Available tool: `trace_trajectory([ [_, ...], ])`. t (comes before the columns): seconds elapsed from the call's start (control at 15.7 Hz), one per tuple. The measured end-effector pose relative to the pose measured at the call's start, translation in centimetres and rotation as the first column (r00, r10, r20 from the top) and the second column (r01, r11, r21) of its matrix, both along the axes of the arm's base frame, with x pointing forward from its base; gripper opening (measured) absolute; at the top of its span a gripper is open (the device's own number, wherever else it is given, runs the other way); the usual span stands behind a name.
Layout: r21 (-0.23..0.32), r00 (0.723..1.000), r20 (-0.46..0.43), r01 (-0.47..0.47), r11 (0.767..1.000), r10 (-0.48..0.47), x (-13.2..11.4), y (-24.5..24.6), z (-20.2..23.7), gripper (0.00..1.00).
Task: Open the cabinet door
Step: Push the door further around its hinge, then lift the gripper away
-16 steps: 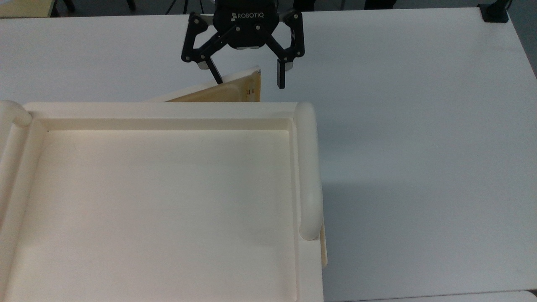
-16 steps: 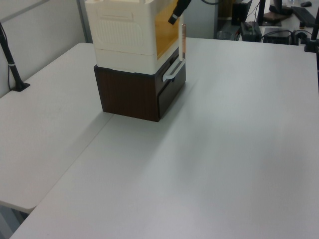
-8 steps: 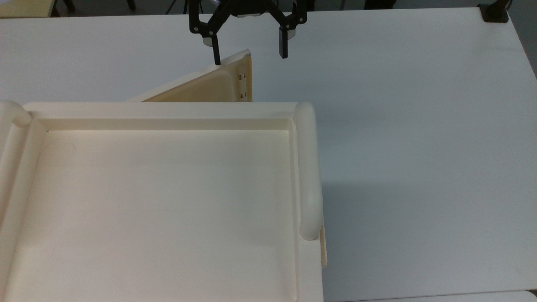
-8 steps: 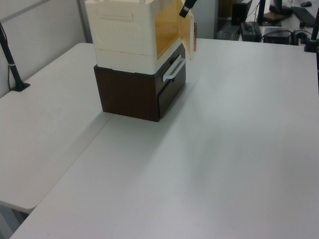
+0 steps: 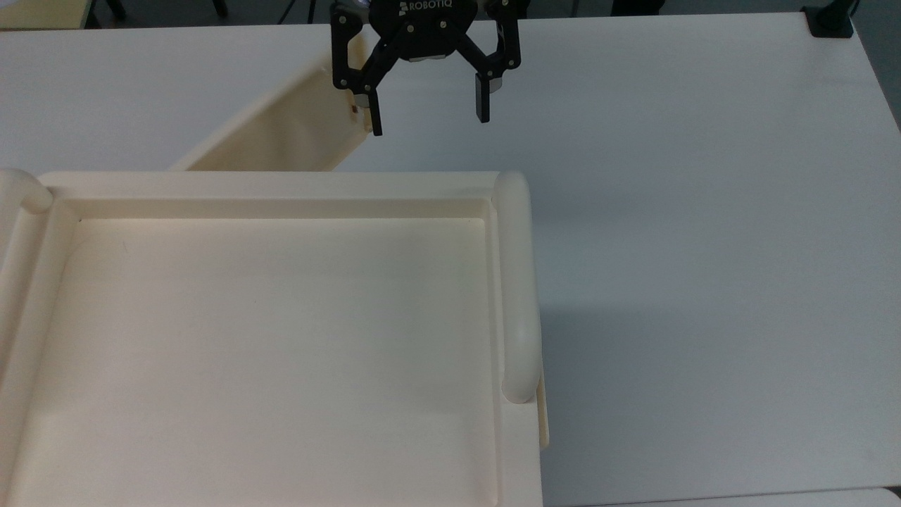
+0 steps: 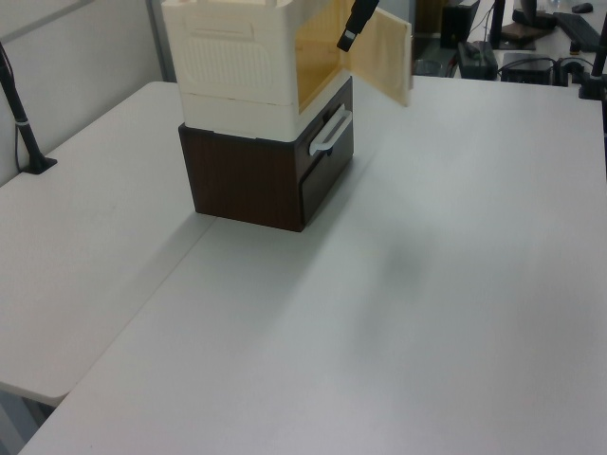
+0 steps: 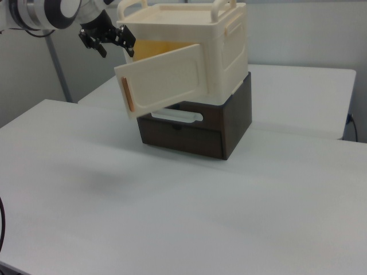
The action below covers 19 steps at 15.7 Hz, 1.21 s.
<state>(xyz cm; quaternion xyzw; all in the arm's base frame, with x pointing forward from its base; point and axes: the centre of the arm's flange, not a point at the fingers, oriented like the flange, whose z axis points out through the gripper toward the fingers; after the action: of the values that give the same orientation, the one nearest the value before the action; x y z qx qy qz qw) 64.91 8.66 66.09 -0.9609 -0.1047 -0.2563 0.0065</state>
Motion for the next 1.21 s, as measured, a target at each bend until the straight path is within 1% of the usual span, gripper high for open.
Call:
trace_trajectory([
  [0.13,-0.007,0.999,-0.019,0.029,1.0,-0.03,0.1,-1.9,-0.3,1.0],
  [0.19,-0.023,0.998,-0.05,0.046,0.999,-0.047,0.1,-3.9,-0.7,1.0],
  [0.32,-0.048,0.992,-0.115,0.053,0.997,-0.058,-0.2,-6.4,-1.4,1.0],
  [0.51,-0.068,0.966,-0.246,0.062,0.996,-0.077,-1.3,-8.2,-2.8,1.0],
  [0.7,-0.078,0.939,-0.334,0.063,0.995,-0.086,-2.1,-8.6,-3.9,1.0],
  [0.76,-0.079,0.931,-0.351,0.073,0.994,-0.096,-2.4,-8.8,-4.2,1.0],
  [0.96,-0.081,0.91,-0.382,0.141,0.987,-0.162,-3.7,-10.0,-5.0,1.0],
  [1.08,-0.104,0.898,-0.399,0.158,0.982,-0.187,-4.6,-10.4,-5.6,1.0],
  [1.21,-0.114,0.891,-0.41,0.163,0.98,-0.196,-5.3,-10.5,-6.0,1.0],
])
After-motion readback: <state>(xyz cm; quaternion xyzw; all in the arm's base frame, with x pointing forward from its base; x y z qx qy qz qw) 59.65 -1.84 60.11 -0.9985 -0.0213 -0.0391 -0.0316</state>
